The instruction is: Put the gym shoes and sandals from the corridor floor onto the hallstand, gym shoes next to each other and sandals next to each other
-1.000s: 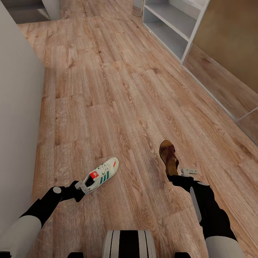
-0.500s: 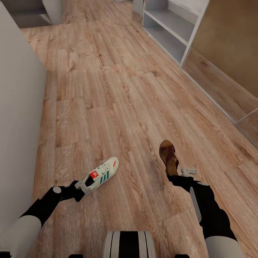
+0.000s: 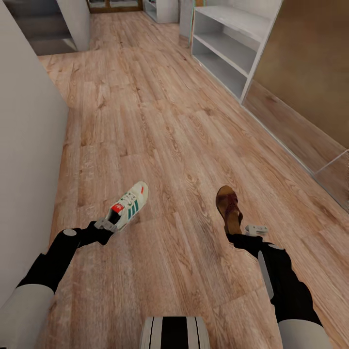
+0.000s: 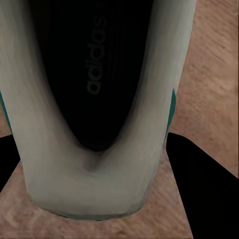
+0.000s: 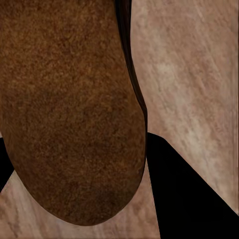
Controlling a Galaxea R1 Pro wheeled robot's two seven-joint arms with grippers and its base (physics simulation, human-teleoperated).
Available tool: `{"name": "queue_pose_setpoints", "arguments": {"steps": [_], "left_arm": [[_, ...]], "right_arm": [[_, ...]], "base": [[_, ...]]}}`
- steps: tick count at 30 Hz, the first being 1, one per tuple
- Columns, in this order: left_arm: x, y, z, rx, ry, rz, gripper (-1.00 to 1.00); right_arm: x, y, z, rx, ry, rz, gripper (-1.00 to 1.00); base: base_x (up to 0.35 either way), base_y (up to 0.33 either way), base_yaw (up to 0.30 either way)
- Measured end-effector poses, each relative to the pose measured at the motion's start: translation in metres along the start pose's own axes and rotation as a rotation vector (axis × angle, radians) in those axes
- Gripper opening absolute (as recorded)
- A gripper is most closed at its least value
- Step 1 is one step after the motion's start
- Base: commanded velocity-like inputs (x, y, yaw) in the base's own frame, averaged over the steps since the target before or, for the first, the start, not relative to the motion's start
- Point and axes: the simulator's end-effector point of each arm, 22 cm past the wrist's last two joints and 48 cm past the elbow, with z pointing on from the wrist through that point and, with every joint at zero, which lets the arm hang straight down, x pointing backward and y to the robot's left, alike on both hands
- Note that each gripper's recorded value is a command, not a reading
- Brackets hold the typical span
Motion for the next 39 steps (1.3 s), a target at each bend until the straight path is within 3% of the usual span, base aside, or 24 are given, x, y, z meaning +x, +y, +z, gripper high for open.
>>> {"name": "queue_pose_setpoints", "arguments": {"steps": [2,5,7,8,13,14,17,18,19,25,39], "left_arm": [[-0.019,0.004,-0.008,-0.004,-0.048,-0.04,-1.0],[-0.051,0.016,-0.026,-0.005,-0.159,-0.148,-1.0],[-0.061,0.009,-0.029,0.009,-0.187,-0.172,-1.0],[-0.073,-0.007,-0.026,0.036,-0.212,-0.199,-1.0],[-0.108,-0.051,-0.025,0.106,-0.281,-0.247,-1.0],[-0.121,-0.069,-0.024,0.145,-0.309,-0.283,-1.0],[-0.107,-0.081,-0.018,0.17,-0.286,-0.329,-1.0],[-0.092,-0.063,-0.02,0.155,-0.3,-0.458,-1.0],[-0.086,-0.042,-0.027,0.116,-0.324,-0.512,-1.0],[-0.095,-0.045,-0.037,0.127,-0.343,-0.536,-1.0],[-0.133,-0.048,-0.071,0.133,-0.415,-0.519,-1.0]], "right_arm": [[-0.013,0.001,-0.006,0.0,-0.028,-0.004,-1.0],[-0.027,0.002,-0.014,0.0,-0.06,-0.009,-1.0],[-0.032,0.002,-0.018,0.001,-0.071,-0.011,-1.0],[-0.035,0.001,-0.02,0.005,-0.076,-0.015,-1.0],[-0.045,0.002,-0.029,0.009,-0.097,-0.019,-1.0],[-0.047,0.002,-0.03,0.009,-0.101,-0.018,-1.0],[-0.053,0.003,-0.035,0.007,-0.113,-0.019,-1.0],[-0.055,0.004,-0.037,0.006,-0.118,-0.019,-1.0],[-0.058,0.005,-0.039,0.005,-0.124,-0.019,-1.0],[-0.074,0.007,-0.054,0.0,-0.158,-0.02,-1.0],[-0.109,0.014,-0.09,-0.015,-0.237,-0.021,-1.0]], "base": [[0.0,0.0,0.0],[0.0,0.0,0.0],[0.0,0.0,0.0],[0.0,0.0,0.0],[0.0,0.0,0.0],[0.0,0.0,0.0],[0.0,0.0,0.0],[0.0,0.0,0.0],[0.0,0.0,0.0],[0.0,0.0,0.0],[0.0,0.0,0.0]]}}
